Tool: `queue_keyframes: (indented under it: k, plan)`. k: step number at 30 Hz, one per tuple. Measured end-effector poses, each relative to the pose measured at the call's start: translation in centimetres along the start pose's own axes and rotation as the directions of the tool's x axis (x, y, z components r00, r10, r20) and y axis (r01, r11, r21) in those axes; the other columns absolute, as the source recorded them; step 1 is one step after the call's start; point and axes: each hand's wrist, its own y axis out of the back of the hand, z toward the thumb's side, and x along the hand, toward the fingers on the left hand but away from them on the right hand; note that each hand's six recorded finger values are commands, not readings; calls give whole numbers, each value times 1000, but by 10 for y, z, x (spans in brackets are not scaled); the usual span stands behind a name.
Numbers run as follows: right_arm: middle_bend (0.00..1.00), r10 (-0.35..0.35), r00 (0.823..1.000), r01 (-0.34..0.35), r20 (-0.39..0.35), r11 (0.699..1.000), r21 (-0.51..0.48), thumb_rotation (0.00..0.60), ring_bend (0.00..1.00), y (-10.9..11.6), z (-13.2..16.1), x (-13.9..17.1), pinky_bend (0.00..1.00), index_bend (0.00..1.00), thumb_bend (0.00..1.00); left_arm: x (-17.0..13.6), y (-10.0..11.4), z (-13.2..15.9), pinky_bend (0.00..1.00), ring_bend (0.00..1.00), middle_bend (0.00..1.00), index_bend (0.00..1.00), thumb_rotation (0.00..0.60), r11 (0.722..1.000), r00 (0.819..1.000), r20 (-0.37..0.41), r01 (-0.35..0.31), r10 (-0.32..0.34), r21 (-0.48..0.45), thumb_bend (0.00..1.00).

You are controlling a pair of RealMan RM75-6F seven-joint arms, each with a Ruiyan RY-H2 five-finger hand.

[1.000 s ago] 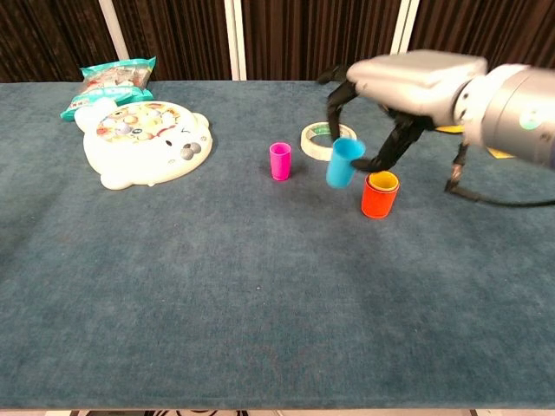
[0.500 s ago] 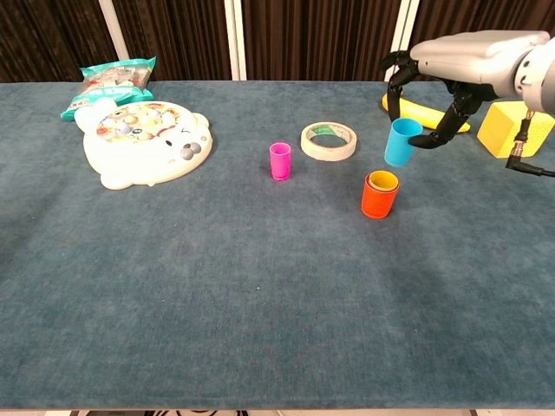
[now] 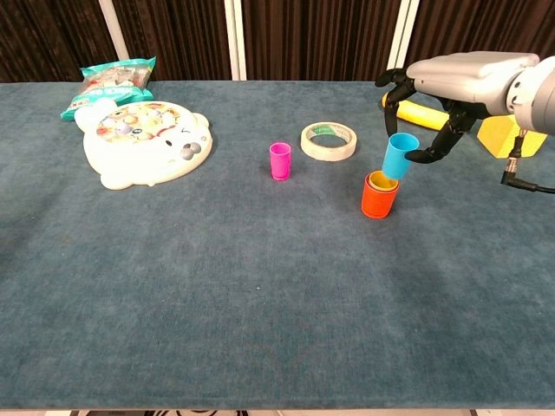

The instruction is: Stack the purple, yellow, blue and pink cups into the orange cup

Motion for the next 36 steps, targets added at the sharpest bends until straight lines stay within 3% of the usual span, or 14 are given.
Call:
queue_keyframes:
  k: [17, 19, 26, 36]
  plan:
    - [0, 23, 1000, -23, 3, 1000, 0, 600, 20, -15, 4, -4, 61, 501, 442, 1, 0, -1, 0, 0, 49, 49, 600, 1000, 1000, -1, 1, -1, -1, 308]
    - [0, 26, 1000, -26, 1, 1000, 1, 600, 20, -16, 5, -4, 61, 439, 442, 1, 0, 0, 0, 0, 49, 50, 600, 1000, 1000, 0, 1, -1, 0, 308]
    - [0, 44, 999, -44, -11, 999, 14, 600, 20, -21, 10, -4, 61, 25, 442, 0, 1, -1, 0, 0, 49, 49, 600, 1000, 1000, -3, -2, 2, -2, 309]
    - [0, 18, 1000, -18, -16, 1000, -15, 600, 20, -10, 19, -12, 61, 20, 442, 1, 1, -1, 0, 0, 49, 50, 600, 1000, 1000, -4, -2, 2, -3, 309]
